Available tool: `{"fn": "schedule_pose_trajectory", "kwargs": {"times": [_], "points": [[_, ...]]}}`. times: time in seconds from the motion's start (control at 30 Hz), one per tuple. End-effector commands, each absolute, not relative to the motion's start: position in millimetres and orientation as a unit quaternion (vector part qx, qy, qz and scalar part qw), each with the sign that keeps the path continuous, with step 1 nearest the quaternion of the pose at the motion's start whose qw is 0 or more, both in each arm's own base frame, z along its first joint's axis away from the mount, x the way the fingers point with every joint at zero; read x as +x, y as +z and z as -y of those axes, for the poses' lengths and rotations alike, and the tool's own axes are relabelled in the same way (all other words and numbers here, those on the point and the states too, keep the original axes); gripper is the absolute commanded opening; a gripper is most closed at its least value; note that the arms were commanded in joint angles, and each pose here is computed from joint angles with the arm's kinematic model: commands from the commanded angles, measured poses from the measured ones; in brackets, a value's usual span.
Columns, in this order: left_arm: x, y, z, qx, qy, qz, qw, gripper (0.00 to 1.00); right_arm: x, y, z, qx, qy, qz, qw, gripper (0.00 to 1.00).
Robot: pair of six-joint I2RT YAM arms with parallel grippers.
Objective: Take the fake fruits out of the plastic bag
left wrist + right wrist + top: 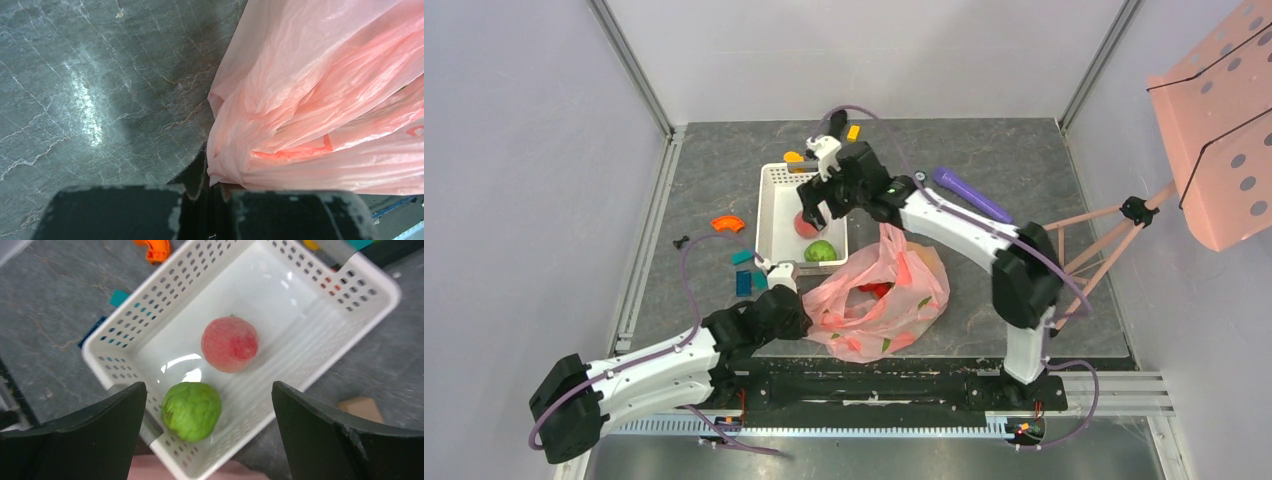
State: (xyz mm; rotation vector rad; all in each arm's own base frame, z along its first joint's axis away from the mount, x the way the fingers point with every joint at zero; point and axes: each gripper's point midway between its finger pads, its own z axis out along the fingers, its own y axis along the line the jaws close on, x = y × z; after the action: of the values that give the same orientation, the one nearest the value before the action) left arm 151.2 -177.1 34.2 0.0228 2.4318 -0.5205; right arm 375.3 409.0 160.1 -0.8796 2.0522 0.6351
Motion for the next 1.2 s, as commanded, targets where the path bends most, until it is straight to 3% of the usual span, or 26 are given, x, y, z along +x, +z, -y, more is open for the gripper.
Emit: {"fn": "schedule_pose_trajectory", "kwargs": {"times": [0.0, 0.23, 0.37, 0.6, 0.73, 0.8, 0.87, 1.03, 1.17], "points": [[164, 56, 182, 0.001, -0.202, -0.916, 0.347, 0.02, 358, 233, -369, -0.323, 0.244, -0.786, 0.467, 0.98], [169, 70, 185, 0.01, -0.199, -0.913, 0.355, 0.07, 304, 209, -278, -0.265, 0.187, -0.831, 0.452, 0.98], [171, 85, 187, 0.02, -0.2, -0.91, 0.362, 0.23, 267, 193, -243, -0.254, 0.186, -0.839, 0.444, 0.98], [177, 132, 189, 0.034, -0.208, -0.898, 0.386, 0.69, 221, 175, -213, -0.242, 0.214, -0.841, 0.435, 0.98], [180, 169, 188, 0.051, -0.209, -0.889, 0.404, 0.78, 212, 168, -198, -0.234, 0.204, -0.843, 0.439, 0.98], [181, 190, 191, 0.064, -0.215, -0.882, 0.414, 0.79, 210, 170, -194, -0.232, 0.202, -0.843, 0.442, 0.98], [182, 209, 198, 0.08, -0.229, -0.875, 0.419, 0.73, 208, 178, -193, -0.232, 0.206, -0.839, 0.448, 0.98], [182, 225, 227, 0.113, -0.269, -0.865, 0.408, 0.48, 204, 212, -197, -0.235, 0.236, -0.813, 0.478, 0.98], [171, 213, 255, 0.129, -0.313, -0.859, 0.383, 0.23, 197, 233, -207, -0.243, 0.275, -0.792, 0.488, 0.83]]}}
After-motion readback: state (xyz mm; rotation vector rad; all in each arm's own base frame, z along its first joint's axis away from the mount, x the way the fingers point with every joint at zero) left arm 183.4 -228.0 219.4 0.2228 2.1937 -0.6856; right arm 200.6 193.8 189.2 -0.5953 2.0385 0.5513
